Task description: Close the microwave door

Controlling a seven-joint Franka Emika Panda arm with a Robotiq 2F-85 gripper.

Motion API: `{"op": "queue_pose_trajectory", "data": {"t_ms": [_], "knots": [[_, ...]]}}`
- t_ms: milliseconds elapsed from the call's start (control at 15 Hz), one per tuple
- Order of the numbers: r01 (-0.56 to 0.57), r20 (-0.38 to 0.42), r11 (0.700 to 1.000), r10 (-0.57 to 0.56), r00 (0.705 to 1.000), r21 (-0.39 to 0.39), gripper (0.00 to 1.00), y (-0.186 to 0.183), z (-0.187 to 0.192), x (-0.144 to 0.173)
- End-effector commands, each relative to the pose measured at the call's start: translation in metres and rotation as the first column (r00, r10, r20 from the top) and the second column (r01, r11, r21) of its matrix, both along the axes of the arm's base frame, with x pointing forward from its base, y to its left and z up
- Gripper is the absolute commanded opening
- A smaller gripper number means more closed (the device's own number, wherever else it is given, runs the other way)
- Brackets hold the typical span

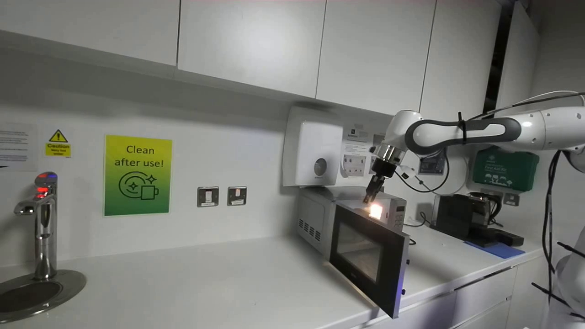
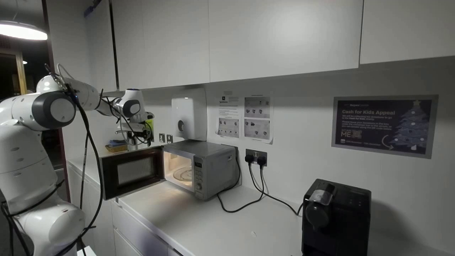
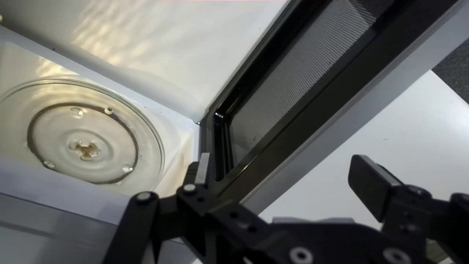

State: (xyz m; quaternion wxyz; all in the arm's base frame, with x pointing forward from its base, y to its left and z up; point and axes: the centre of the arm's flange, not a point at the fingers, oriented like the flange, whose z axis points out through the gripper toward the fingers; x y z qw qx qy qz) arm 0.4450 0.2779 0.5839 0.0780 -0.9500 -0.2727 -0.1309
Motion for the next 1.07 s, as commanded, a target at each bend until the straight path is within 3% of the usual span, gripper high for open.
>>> {"op": "queue_pose_trajectory", "data": {"t_ms": [0,333,600,733,1000], "knots": [[0.025,-0.036,1.000,-0.025,0.999,-0.005,1.00,0.026,0.011,0.004],[0.089,-0.068,0.994,-0.093,0.993,-0.061,1.00,0.051,0.016,-0.009],[0.206,-0.046,0.967,-0.215,0.975,-0.152,1.00,0.055,0.023,-0.024],[0.263,-0.058,0.954,-0.274,0.960,-0.144,1.00,0.056,0.024,-0.033],[0.373,-0.104,0.926,-0.377,0.921,-0.054,1.00,0.054,0.024,-0.049]]}}
